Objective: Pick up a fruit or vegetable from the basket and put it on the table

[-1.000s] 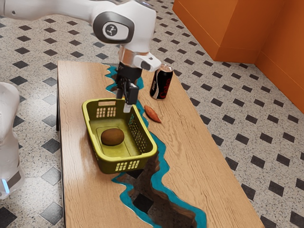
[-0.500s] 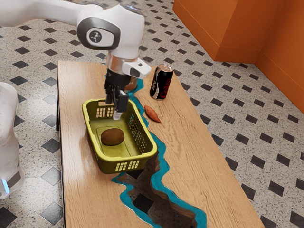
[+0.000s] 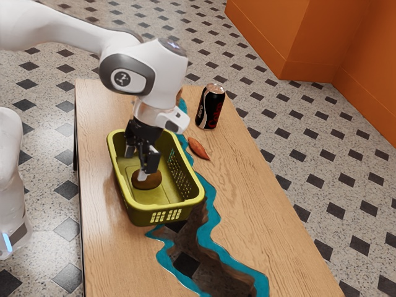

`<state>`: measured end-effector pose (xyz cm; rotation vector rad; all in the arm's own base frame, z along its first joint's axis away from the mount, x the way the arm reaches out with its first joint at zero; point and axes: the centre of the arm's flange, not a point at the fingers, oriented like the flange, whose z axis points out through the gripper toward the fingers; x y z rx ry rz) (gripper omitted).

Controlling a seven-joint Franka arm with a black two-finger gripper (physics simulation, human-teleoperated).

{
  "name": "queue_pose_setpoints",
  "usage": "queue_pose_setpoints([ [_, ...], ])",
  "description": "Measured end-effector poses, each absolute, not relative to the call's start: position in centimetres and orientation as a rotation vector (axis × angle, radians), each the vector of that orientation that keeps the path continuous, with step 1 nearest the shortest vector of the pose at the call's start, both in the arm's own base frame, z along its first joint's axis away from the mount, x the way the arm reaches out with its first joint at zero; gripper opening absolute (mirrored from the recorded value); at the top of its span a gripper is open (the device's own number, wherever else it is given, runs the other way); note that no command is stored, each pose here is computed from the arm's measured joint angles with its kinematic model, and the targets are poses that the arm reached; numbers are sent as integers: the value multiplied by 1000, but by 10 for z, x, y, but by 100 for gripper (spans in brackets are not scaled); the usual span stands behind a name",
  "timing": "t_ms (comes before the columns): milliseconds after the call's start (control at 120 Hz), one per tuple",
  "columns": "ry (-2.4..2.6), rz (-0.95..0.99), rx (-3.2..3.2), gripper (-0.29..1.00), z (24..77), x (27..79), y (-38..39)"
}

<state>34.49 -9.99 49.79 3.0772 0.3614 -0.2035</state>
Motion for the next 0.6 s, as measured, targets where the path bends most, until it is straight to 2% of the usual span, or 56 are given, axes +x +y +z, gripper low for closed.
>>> queue_pose_setpoints([
  [600, 544, -157, 3074, 70, 480, 371, -55],
])
